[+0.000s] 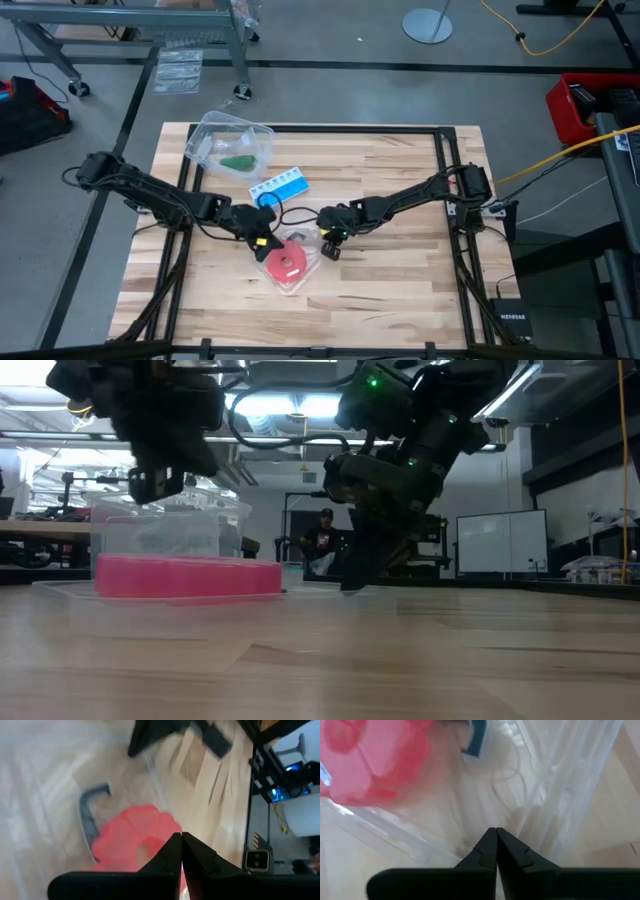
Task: Roll bandage
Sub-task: Remove the pill organizer from the lid
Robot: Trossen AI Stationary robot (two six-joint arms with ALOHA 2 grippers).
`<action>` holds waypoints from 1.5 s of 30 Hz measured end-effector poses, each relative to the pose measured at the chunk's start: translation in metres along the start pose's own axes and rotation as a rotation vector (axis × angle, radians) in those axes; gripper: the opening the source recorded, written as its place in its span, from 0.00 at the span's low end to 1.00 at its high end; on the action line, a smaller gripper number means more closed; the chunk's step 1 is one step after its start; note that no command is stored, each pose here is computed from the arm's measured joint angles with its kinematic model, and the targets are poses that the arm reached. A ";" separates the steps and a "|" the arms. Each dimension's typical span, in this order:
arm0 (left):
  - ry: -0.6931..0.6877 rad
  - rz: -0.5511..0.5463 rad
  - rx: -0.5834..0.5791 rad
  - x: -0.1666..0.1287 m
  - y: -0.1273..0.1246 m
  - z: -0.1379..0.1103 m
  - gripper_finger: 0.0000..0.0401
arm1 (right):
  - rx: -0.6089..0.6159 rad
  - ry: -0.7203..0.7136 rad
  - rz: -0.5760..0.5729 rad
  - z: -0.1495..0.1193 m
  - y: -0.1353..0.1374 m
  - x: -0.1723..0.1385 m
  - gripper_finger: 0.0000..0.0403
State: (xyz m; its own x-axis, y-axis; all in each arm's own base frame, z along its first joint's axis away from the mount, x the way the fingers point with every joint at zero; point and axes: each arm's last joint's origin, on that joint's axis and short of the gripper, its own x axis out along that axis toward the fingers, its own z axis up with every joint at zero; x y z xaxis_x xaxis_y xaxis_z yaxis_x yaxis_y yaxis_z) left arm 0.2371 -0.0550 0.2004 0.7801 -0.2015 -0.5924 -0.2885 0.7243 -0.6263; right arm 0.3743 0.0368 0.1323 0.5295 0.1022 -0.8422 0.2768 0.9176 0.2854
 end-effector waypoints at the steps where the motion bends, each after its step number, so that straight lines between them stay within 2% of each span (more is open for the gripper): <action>1: 0.015 -0.001 -0.006 0.002 -0.001 -0.003 0.01 | 0.000 -0.013 0.006 0.001 0.001 0.000 0.03; 7: 0.079 -0.006 -0.050 0.009 -0.001 -0.009 0.01 | -0.002 -0.020 0.008 0.002 0.000 0.000 0.05; 11: 0.049 0.021 -0.009 0.009 0.005 -0.004 0.01 | -0.002 -0.020 0.009 0.002 0.000 0.000 0.05; 15: 0.022 0.043 -0.027 0.009 0.010 0.003 0.01 | -0.002 -0.018 0.013 0.002 0.000 0.000 0.05; 20: 0.028 0.049 0.092 0.009 0.011 0.003 0.02 | -0.002 -0.016 0.018 0.002 0.000 0.000 0.05; 23: 0.044 0.081 0.073 0.008 0.016 0.003 0.09 | -0.002 -0.016 0.019 0.002 0.000 0.000 0.05; 30: 0.031 0.110 -0.016 0.008 0.021 0.007 0.35 | -0.002 -0.015 0.019 0.002 0.000 0.000 0.05; 34: 0.058 0.113 -0.043 0.009 0.018 0.000 0.47 | -0.002 -0.015 0.019 0.002 0.000 0.000 0.05; 39: 0.139 0.167 -0.059 0.017 0.020 -0.014 0.55 | -0.002 -0.015 0.019 0.002 0.000 0.000 0.05; 45: 0.188 0.200 -0.105 0.034 0.022 -0.027 0.56 | -0.002 -0.015 0.019 0.002 0.000 0.000 0.05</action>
State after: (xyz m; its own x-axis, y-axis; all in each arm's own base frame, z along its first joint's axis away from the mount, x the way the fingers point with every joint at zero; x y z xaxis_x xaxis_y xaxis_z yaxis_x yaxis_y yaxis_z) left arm 0.2423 -0.0634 0.1530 0.5877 -0.1873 -0.7871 -0.4899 0.6919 -0.5303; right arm 0.3762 0.0363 0.1334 0.5468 0.1138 -0.8295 0.2646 0.9164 0.3002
